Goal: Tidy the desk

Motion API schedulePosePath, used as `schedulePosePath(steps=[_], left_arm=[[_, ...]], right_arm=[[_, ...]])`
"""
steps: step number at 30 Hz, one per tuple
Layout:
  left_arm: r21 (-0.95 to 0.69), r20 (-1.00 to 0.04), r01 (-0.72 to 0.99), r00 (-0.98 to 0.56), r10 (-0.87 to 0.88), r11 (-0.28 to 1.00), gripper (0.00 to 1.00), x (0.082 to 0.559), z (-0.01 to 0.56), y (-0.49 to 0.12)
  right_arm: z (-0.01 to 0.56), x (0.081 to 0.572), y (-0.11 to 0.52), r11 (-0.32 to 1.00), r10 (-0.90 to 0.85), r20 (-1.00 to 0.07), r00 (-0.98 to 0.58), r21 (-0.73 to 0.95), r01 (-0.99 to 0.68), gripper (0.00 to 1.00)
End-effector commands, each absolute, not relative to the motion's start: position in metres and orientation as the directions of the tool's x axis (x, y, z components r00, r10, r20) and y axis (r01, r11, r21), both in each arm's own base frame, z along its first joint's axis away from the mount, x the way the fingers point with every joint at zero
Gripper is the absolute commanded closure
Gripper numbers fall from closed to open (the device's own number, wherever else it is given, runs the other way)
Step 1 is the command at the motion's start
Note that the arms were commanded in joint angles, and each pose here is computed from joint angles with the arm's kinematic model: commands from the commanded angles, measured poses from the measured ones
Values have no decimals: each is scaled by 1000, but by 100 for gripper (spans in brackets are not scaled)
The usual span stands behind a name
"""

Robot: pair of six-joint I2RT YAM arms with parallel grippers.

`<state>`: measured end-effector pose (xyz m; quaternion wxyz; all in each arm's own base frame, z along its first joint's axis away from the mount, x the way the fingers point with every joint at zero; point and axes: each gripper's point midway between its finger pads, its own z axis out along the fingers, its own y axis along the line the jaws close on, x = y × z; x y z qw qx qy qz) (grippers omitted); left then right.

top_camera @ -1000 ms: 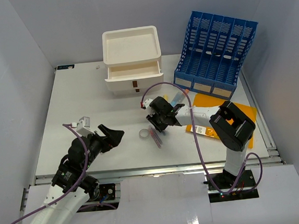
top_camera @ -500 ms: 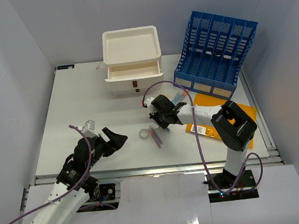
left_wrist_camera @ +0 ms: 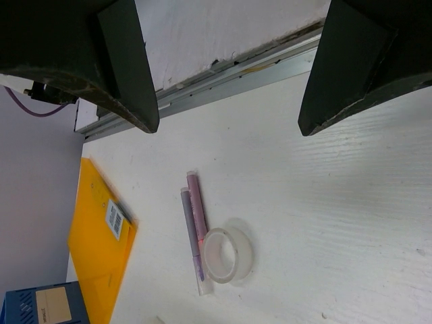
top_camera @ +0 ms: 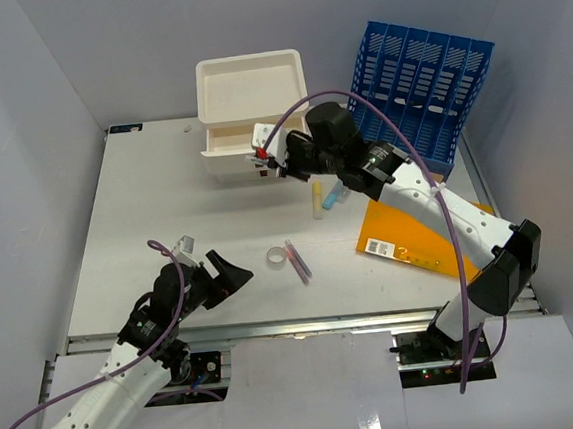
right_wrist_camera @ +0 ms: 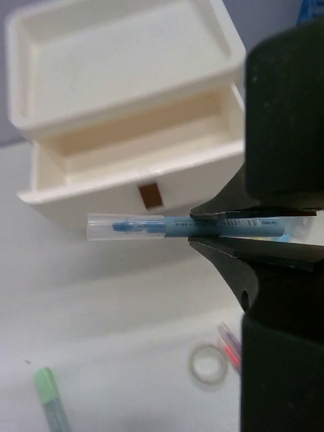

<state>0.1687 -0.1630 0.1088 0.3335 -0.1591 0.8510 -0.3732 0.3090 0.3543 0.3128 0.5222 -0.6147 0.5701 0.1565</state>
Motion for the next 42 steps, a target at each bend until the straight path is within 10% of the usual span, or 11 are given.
schedulePosePath(steps=[1, 19, 31, 36, 42], left_arm=[[-767, -411, -22, -751, -517, 642, 5, 165, 105, -171], [-778, -356, -60, -779, -517, 626, 8, 166, 96, -179], [-785, -330, -90, -777, -537, 613, 10, 172, 104, -188], [-784, -293, -135, -780, -553, 606, 11, 169, 100, -197], [-708, -296, -206, -782, -549, 675, 22, 166, 82, -219]], right_arm=[[325, 342, 363, 163, -604, -698, 385, -581, -797, 92], [325, 447, 349, 274, -667, -666, 334, -637, -721, 83], [320, 437, 351, 277, -632, -710, 311, -581, -765, 45], [366, 399, 336, 316, -455, -858, 240, -407, -857, 45], [365, 278, 291, -14, -203, -973, 111, -111, -994, 40]])
